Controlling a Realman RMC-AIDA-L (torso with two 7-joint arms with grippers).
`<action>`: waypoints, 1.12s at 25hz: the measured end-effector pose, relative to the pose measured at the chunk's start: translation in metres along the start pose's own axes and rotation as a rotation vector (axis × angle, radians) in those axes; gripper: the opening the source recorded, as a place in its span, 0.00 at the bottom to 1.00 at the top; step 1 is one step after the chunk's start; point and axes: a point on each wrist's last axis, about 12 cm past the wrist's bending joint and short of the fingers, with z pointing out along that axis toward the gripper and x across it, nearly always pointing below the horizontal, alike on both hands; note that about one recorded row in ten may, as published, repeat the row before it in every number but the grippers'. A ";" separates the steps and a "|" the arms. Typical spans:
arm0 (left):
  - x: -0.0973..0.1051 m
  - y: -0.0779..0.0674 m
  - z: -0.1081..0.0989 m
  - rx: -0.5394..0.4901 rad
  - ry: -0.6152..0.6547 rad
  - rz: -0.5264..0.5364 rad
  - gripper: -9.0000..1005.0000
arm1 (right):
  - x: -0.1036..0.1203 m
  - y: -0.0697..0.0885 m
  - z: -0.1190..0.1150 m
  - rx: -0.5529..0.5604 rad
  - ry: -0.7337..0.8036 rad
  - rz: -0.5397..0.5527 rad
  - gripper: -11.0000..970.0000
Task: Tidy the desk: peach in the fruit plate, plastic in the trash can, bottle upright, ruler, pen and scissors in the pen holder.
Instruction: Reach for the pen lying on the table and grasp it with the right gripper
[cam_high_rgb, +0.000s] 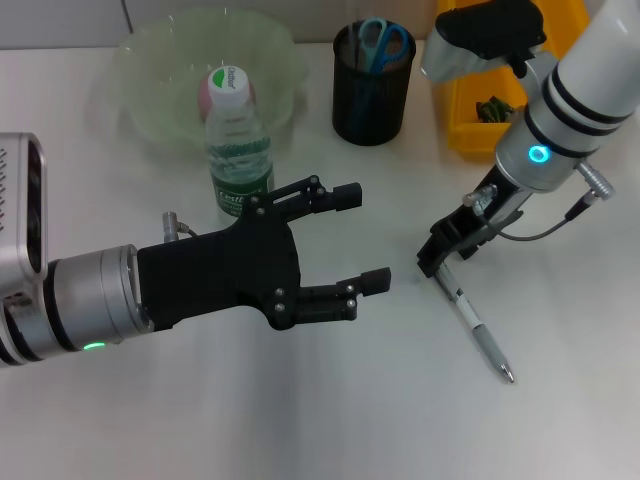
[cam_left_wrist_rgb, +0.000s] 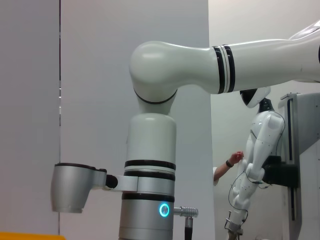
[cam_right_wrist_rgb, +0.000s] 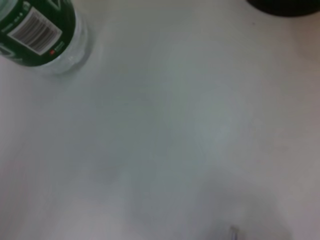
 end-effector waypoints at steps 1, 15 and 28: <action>0.000 0.000 0.000 0.000 0.000 0.000 0.83 | 0.000 0.000 0.000 0.000 0.000 0.000 0.61; 0.000 0.000 0.000 -0.001 0.001 0.001 0.83 | -0.010 0.012 -0.001 0.050 0.031 -0.036 0.61; 0.003 -0.003 -0.004 -0.010 0.003 0.015 0.83 | -0.016 0.020 -0.002 0.074 0.038 -0.056 0.61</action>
